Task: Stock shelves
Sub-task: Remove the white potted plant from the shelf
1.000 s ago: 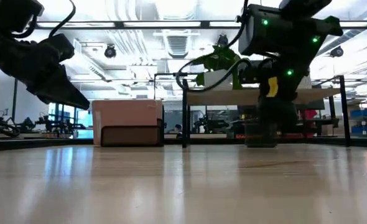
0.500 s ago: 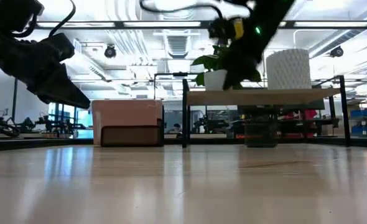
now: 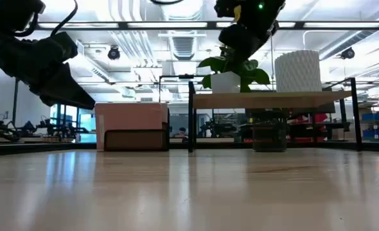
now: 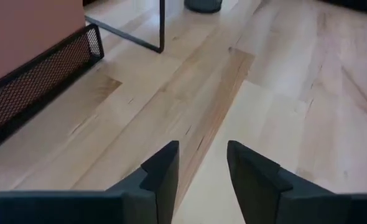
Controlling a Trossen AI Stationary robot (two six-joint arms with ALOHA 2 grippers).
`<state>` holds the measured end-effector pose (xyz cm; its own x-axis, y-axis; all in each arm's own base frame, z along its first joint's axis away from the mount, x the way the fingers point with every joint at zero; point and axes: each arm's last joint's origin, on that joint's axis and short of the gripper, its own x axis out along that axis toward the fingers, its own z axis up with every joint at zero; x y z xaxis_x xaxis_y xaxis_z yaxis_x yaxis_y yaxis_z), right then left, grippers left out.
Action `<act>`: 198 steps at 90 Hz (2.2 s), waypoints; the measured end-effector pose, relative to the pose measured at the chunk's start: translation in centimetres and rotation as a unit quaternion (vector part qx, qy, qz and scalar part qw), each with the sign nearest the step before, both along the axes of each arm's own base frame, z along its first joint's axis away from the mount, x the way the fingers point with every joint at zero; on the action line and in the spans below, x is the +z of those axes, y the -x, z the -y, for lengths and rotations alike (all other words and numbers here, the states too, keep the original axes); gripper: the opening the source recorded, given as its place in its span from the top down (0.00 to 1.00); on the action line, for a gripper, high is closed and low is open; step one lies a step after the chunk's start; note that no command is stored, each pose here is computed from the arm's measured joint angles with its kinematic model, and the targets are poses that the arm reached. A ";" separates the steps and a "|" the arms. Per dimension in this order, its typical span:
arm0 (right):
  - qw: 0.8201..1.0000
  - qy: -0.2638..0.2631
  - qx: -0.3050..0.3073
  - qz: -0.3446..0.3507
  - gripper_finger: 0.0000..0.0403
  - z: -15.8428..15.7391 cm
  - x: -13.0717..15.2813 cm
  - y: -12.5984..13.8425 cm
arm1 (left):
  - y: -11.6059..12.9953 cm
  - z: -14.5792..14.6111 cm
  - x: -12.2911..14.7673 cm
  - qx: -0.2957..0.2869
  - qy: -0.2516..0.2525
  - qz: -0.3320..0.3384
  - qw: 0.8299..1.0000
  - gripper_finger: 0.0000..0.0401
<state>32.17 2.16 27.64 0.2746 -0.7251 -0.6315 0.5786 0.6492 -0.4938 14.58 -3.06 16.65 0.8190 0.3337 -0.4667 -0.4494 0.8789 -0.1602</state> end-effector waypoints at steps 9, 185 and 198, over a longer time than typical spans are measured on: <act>0.999 -0.008 -0.031 0.002 0.84 0.1 -0.2 0.6 | -0.2 0.1 0.4 0.001 0.008 0.022 1.000 0.69; 0.974 0.060 -0.118 0.185 0.12 3.6 -3.9 -1.4 | -1.2 0.6 0.2 -0.048 0.001 0.022 0.999 0.70; 0.967 0.060 -0.134 0.210 0.12 4.7 -4.8 -1.5 | -1.2 0.6 0.2 -0.048 0.001 0.022 0.999 0.68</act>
<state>33.65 -2.54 22.89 0.2810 -0.8668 -0.4120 0.8839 0.4010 -0.2408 15.76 -3.65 16.82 0.8669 0.2521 -0.4300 -0.3558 0.9171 -0.1797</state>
